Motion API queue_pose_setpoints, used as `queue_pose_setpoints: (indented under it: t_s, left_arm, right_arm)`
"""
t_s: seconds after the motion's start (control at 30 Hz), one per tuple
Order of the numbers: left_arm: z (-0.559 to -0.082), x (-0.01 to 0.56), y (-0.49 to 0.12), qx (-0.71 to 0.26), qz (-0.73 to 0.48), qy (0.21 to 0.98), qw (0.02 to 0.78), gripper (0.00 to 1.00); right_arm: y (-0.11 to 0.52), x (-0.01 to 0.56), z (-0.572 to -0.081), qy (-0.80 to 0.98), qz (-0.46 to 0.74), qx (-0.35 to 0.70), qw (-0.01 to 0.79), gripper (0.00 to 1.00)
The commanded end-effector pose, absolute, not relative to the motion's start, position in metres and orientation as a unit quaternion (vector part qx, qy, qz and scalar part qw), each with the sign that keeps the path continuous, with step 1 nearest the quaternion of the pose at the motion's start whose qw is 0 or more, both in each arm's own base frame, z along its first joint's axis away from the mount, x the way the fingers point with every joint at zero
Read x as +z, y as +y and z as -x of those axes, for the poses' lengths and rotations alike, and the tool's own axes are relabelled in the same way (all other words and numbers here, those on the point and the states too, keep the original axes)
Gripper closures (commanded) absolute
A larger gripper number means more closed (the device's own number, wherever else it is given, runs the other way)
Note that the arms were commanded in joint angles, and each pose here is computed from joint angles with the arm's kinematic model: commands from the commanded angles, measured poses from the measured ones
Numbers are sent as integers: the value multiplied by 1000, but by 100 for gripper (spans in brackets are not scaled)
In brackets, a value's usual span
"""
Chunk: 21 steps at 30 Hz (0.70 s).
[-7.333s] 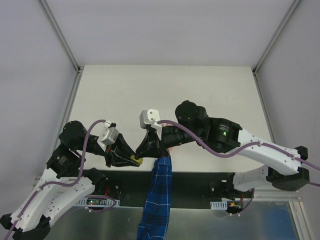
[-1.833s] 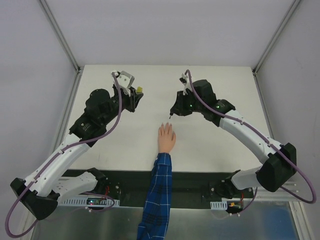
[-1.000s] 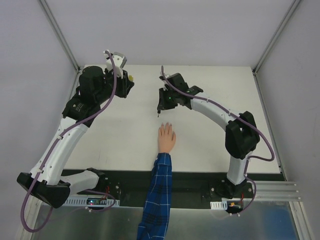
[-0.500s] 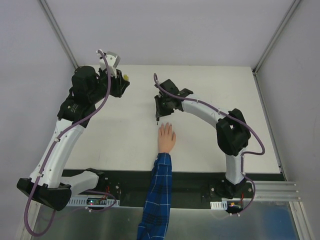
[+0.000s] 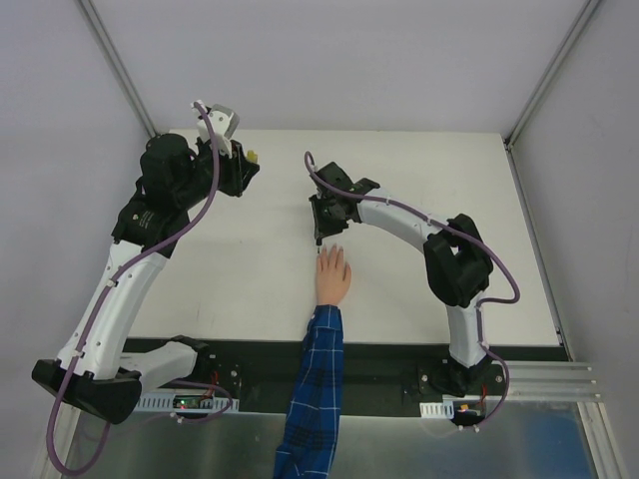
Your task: Paint the nails
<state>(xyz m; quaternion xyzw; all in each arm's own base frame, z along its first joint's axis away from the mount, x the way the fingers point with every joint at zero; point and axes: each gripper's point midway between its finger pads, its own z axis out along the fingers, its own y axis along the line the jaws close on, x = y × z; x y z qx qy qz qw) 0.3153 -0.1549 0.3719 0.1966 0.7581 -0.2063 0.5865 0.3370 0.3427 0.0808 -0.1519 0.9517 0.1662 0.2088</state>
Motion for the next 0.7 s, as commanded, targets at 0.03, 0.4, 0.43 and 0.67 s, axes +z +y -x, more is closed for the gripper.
queue_pose_setpoints:
  t_s: [0.03, 0.4, 0.43, 0.67]
  left_arm:
    - [-310, 388, -156, -217, -201, 739, 606, 100]
    - [-309, 388, -156, -218, -201, 738, 606, 100]
    - [-309, 387, -156, -218, -202, 739, 605, 100]
    - [-309, 388, -157, -220, -203, 738, 605, 100]
  right_arm:
    - [344, 88, -342, 951, 145, 161, 219, 100]
    - [351, 81, -344, 952, 145, 170, 211, 100]
    - [351, 81, -344, 952, 145, 170, 211, 100]
    - [354, 80, -347, 951, 142, 177, 209, 100]
